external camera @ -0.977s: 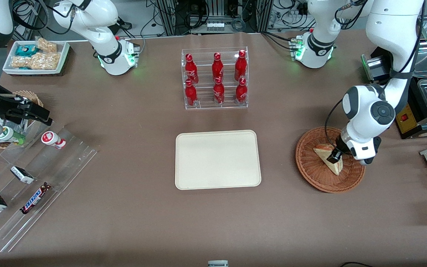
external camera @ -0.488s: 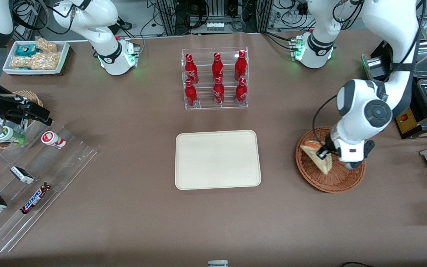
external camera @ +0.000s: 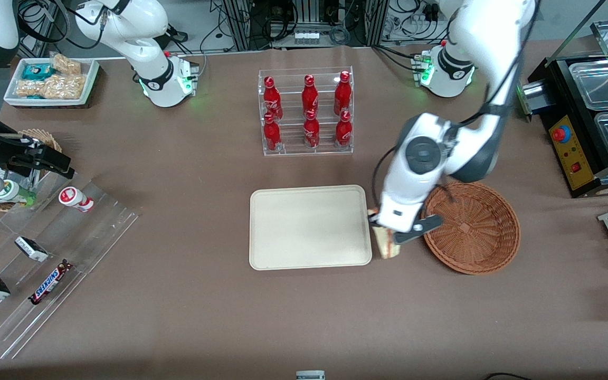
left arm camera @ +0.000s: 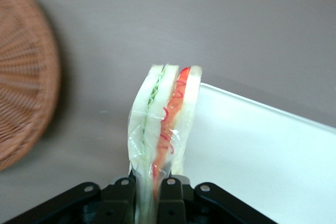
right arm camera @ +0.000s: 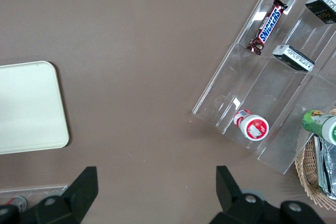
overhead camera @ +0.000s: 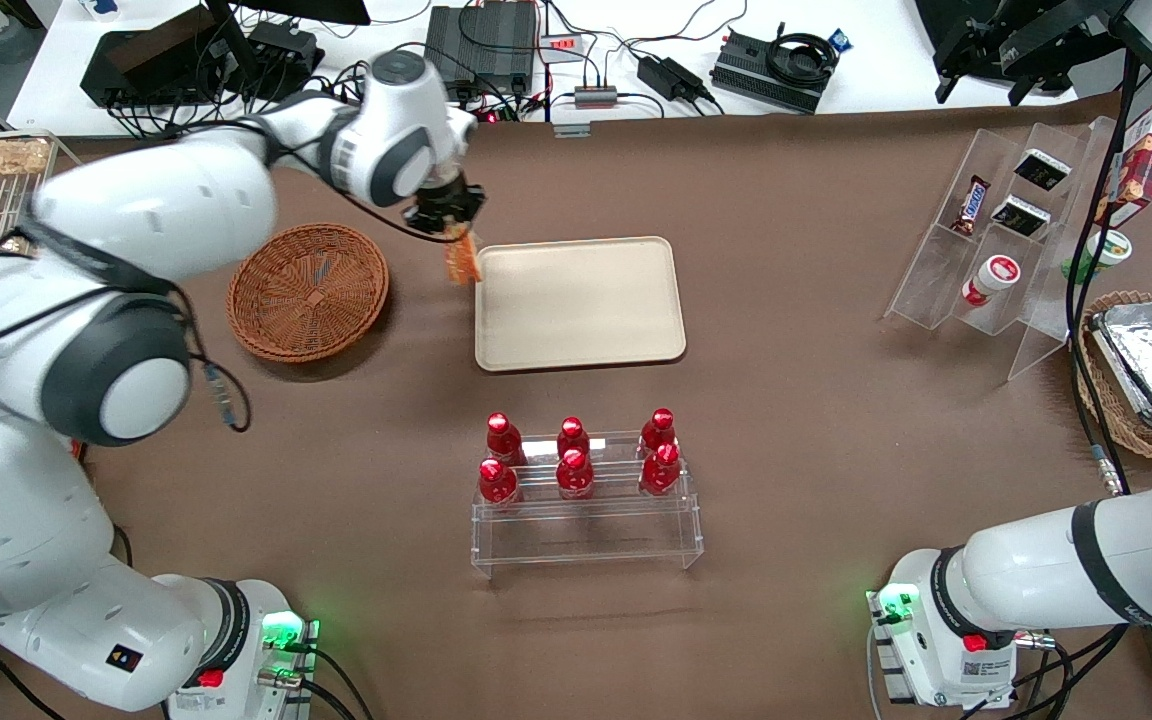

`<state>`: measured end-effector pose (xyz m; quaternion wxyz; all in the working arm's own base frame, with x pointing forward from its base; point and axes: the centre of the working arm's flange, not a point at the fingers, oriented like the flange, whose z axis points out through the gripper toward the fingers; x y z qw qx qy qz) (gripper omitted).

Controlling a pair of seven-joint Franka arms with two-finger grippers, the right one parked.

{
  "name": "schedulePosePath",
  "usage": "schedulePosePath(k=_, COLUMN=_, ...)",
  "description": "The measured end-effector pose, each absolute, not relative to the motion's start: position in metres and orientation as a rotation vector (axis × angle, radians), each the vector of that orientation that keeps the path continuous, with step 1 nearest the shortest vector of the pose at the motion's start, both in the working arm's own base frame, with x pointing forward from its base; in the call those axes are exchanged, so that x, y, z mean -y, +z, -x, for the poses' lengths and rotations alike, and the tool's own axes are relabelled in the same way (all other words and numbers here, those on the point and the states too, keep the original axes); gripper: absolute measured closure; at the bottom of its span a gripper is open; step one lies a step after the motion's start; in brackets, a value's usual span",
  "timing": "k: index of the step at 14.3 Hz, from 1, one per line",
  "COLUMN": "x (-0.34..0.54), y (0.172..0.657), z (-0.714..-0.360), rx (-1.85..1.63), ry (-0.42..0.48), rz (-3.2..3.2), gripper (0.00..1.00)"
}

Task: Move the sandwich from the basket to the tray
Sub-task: 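Lift the sandwich and carry it with the left gripper over the tray, then lower the sandwich onto the tray and open the left gripper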

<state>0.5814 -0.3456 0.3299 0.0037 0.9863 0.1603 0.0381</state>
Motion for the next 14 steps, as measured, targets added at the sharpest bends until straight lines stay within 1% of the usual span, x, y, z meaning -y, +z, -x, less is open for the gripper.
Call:
schedulePosePath(k=4, x=0.449, y=0.292, z=-0.565, rx=-0.225, ry=0.177, rz=-3.122, gripper=0.85)
schedulePosePath(k=7, x=0.498, y=0.254, z=-0.549, rx=-0.099, ry=0.219, rz=-3.112, gripper=0.85)
schedulePosePath(k=10, x=0.517, y=0.229, z=-0.539, rx=-0.073, ry=0.221, rz=-3.101, gripper=0.85)
schedulePosePath(k=12, x=0.517, y=0.23, z=-0.54, rx=-0.127, ry=0.216, rz=-3.092, gripper=0.85)
schedulePosePath(k=14, x=0.516, y=0.23, z=-0.541, rx=-0.185, ry=0.189, rz=-3.075, gripper=0.85)
